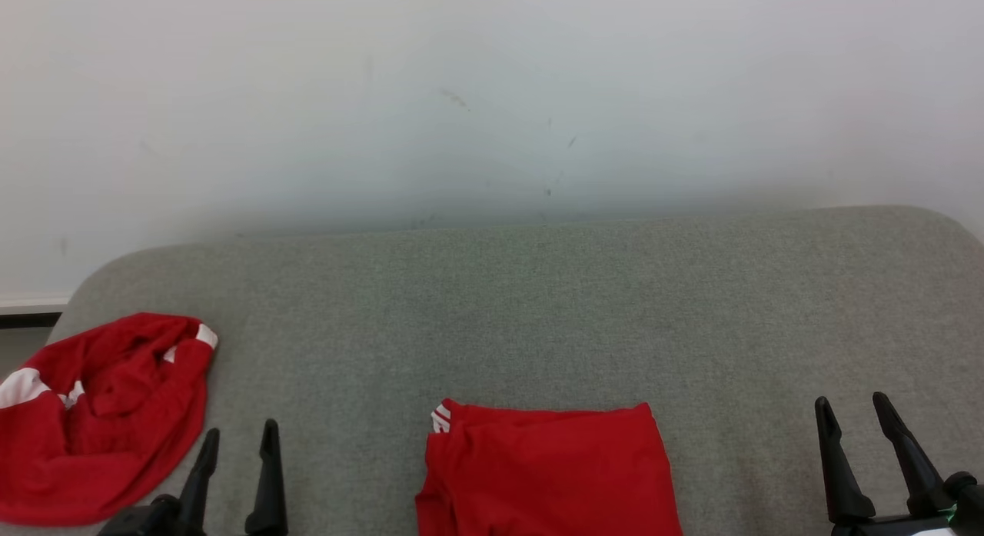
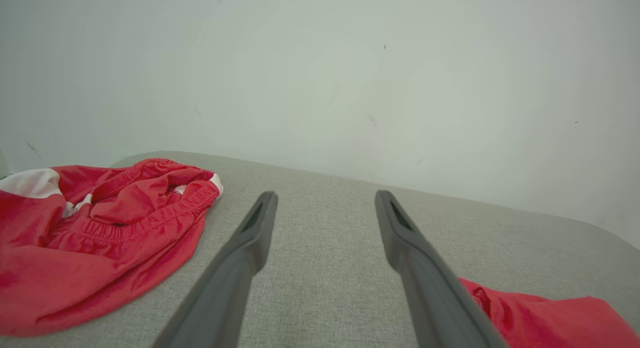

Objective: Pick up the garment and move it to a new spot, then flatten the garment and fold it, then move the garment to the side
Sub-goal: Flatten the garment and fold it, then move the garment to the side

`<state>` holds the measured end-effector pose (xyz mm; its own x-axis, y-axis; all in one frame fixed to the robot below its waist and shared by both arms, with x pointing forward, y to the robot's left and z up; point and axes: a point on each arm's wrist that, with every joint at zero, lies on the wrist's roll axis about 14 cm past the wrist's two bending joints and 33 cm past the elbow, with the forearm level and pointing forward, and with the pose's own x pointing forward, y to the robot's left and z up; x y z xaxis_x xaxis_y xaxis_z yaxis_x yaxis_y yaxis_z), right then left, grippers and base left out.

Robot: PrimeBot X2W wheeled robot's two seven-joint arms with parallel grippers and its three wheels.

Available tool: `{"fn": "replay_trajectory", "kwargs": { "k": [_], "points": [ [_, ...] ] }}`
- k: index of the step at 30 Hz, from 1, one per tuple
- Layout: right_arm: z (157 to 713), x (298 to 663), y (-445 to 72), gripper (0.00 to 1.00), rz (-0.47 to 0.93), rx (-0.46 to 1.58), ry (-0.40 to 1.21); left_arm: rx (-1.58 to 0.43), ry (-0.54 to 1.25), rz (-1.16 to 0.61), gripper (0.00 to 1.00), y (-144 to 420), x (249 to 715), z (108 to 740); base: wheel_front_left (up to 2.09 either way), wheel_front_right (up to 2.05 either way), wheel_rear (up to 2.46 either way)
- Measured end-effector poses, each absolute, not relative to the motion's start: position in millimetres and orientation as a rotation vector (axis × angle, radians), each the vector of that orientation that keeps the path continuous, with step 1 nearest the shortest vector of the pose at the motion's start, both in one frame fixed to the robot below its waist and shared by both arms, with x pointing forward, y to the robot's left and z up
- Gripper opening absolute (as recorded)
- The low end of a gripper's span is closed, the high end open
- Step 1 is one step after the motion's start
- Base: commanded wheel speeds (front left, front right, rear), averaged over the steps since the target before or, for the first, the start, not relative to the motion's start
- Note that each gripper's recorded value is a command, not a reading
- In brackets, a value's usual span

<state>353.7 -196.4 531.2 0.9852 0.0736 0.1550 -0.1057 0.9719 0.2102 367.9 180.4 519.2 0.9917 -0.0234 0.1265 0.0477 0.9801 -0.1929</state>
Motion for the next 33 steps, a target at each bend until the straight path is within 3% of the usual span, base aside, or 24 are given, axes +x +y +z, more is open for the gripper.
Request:
{"fn": "replay_trajectory", "kwargs": {
  "k": [10, 16, 22, 33],
  "points": [
    [521.5, 354.6, -191.2, 1.0, 0.096, 0.213, -0.118, -0.187, -0.113, -0.04, 1.0, 180.9, 370.5, 515.5, 0.0, 0.0, 0.0],
    [515.0, 362.3, -160.8, 1.0, 0.204, 0.185, -0.069, -0.183, -0.111, -0.043, 1.0, 180.5, 370.2, 514.7, 0.0, 0.0, 0.0],
    [498.6, 380.2, -112.7, 1.0, 0.347, 0.161, 0.058, -0.183, -0.102, -0.023, 1.0, 187.8, 367.1, 511.1, 0.0, 0.0, 0.0],
    [416.3, 380.5, -75.2, 1.0, 0.401, 0.205, 0.485, -0.181, -0.091, 0.083, 1.0, 221.4, 348.4, 504.5, 0.0, 0.0, 0.0]
  ]
}}
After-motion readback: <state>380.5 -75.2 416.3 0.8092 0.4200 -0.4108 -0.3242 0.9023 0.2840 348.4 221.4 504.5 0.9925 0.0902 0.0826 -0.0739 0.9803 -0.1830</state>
